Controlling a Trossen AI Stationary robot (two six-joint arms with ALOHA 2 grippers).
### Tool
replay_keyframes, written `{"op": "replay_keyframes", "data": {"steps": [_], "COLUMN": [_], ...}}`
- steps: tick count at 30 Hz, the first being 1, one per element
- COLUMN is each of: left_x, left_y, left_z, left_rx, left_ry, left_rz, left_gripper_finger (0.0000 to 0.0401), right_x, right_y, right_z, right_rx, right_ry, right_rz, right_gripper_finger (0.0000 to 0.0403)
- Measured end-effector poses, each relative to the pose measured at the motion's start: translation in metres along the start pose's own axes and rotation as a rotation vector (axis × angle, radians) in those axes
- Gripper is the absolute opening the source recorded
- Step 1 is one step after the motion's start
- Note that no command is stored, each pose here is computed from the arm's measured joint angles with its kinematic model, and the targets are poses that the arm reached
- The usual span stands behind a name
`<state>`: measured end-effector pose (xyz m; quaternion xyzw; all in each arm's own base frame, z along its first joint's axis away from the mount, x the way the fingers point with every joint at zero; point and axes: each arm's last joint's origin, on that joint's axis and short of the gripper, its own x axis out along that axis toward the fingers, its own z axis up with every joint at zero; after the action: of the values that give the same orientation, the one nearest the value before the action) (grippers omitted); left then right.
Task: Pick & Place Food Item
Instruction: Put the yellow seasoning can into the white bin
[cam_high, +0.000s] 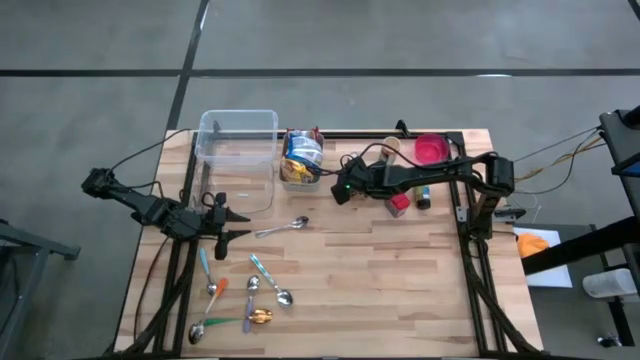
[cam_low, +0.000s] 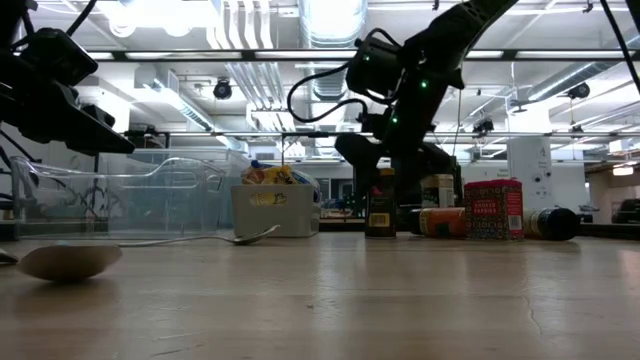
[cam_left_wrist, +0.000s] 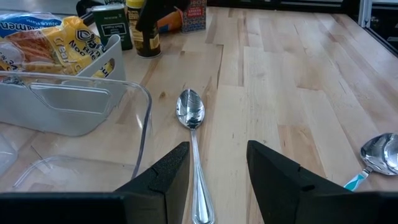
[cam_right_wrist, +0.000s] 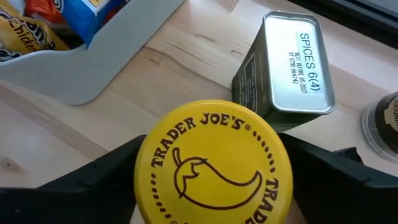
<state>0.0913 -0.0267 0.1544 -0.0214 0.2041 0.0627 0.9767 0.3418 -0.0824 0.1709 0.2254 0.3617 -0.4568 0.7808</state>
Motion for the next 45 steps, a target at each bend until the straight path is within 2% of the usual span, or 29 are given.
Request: {"op": "replay_keyframes", "data": {"steps": [6, 11, 19, 26, 33, 39, 45], "left_x": [0.0, 0.0, 0.0, 0.0, 0.0, 0.0, 0.0], "left_y": [0.0, 0.0, 0.0, 0.0, 0.0, 0.0, 0.0], "left_z": [0.0, 0.0, 0.0, 0.0, 0.0, 0.0, 0.0], "left_rx": [0.0, 0.0, 0.0, 0.0, 0.0, 0.0, 0.0], "left_ry": [0.001, 0.0, 0.0, 0.001, 0.0, 0.001, 0.001], "left_rz": [0.0, 0.0, 0.0, 0.0, 0.0, 0.0, 0.0], "left_gripper_finger": [0.0163, 0.0163, 0.0163, 0.0163, 0.0164, 0.0164, 0.0164], "right_x": [0.0, 0.0, 0.0, 0.0, -0.005, -0.016, -0.038], "right_y": [0.0, 0.0, 0.0, 0.0, 0.003, 0.005, 0.01], "right_z": [-0.001, -0.001, -0.001, -0.001, -0.002, 0.0, 0.005], "right_rx": [-0.002, -0.003, -0.003, -0.004, -0.009, -0.021, -0.051], "right_ry": [0.001, 0.0, 0.0, -0.001, -0.009, -0.042, -0.106], "right_rz": [-0.002, -0.003, -0.003, -0.002, 0.013, 0.024, 0.086], "right_gripper_finger": [0.0249, 0.0217, 0.0228, 0.0213, 0.0219, 0.0219, 0.022]}}
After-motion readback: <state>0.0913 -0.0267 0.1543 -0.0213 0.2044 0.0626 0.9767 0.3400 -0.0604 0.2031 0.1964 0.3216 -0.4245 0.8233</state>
